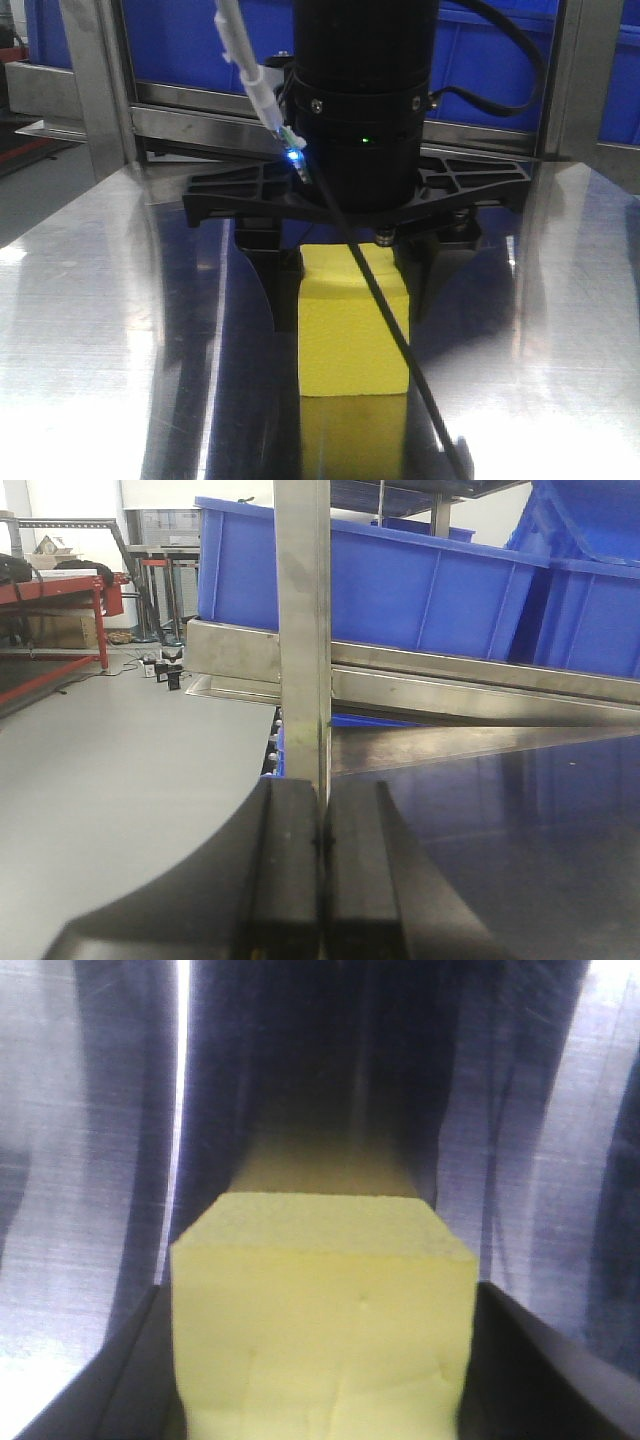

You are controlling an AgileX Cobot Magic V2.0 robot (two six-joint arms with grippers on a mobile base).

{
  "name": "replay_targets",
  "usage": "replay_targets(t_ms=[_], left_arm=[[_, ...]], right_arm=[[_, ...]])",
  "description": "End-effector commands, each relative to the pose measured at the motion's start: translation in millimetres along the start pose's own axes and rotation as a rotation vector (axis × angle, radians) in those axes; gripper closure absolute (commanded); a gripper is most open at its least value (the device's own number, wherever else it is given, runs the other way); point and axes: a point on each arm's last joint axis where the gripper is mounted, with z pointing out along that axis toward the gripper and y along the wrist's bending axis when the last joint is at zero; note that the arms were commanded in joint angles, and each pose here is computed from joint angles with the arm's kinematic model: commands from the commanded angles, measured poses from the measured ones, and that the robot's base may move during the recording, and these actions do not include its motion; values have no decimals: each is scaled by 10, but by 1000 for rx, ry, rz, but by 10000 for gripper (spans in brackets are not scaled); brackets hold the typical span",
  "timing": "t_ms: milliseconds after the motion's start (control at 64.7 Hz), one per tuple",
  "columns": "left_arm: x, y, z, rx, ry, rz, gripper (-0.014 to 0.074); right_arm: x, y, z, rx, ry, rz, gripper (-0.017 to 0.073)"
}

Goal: Place yellow foam block on left shelf second layer
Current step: 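Close the right gripper on the yellow foam cube, then lift the held cube up off the steel table with the right gripper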

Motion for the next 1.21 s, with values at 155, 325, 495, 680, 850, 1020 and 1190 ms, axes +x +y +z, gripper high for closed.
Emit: replay_targets(t_ms=[155,325,495,680,850,1020,1190], left_arm=[[5,1,-14,4,-75,-9,470],[5,1,-14,4,-75,-9,470],[5,1,-14,4,-75,-9,470],[5,0,-14,4,-75,-3,470],[5,1,-14,4,-75,-9,470],[5,1,-14,4,-75,-9,470],[5,1,-14,4,-75,-9,470]], right_arm=[[-155,-159,-572,-115,-174,-157,91],[-197,-527,-744,-151,-279,-225,91],[-101,-1069,-851,-204,-384,-235,91],[97,-1695,-929,-138,-491,-224,91],[300,-2171,-992,-47,-645,-161,91],[528,-2431,-1059,19,-855,-125,91],[732,-2477,-1143,36,-1086,-143,91]])
